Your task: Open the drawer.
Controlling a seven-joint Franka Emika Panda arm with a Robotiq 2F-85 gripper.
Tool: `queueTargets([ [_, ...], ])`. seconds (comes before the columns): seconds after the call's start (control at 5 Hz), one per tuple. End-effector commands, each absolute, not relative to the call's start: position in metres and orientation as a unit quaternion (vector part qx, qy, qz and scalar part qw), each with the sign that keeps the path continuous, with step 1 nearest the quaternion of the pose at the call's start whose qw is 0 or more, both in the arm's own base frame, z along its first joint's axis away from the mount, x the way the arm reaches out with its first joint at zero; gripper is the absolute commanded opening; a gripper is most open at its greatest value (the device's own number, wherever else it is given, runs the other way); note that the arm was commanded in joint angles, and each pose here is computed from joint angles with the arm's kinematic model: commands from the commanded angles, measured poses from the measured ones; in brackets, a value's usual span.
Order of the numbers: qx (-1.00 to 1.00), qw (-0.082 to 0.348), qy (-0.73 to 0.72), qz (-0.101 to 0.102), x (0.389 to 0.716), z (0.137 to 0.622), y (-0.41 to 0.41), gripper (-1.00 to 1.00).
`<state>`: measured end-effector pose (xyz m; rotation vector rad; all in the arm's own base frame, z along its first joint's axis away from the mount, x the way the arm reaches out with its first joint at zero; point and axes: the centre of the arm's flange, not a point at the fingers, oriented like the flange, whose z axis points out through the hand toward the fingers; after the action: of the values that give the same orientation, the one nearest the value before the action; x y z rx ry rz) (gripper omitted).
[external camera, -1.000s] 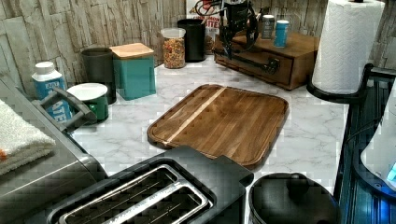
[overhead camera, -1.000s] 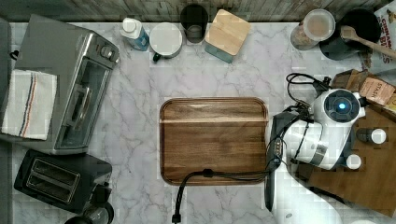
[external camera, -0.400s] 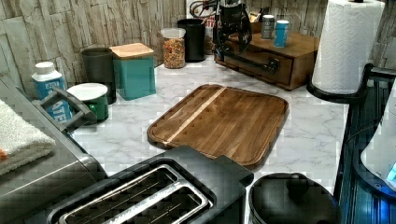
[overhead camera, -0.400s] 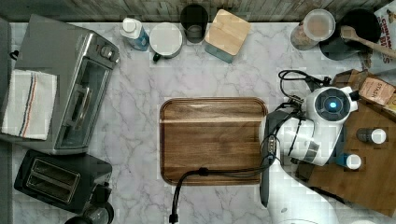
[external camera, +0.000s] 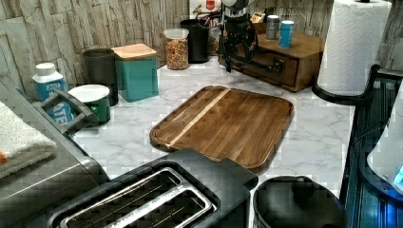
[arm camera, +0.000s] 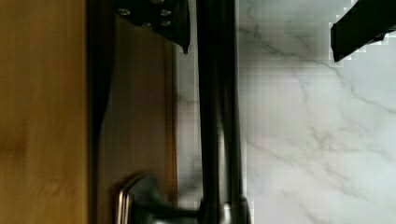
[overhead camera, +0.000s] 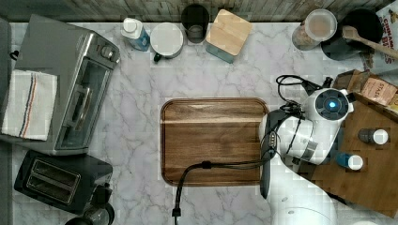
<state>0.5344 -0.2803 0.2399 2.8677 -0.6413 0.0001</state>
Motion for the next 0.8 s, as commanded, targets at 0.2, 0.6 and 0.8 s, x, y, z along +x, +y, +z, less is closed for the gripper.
queueTargets([
  [0.2,0.968,0.093,-0.232,0.017,0.533,0.250,-0.288,1.00],
  [0.6,0.969,0.105,-0.220,0.028,0.542,0.270,-0.278,1.00],
  [0.8,0.977,0.103,-0.185,0.032,0.550,0.279,-0.268,1.00],
])
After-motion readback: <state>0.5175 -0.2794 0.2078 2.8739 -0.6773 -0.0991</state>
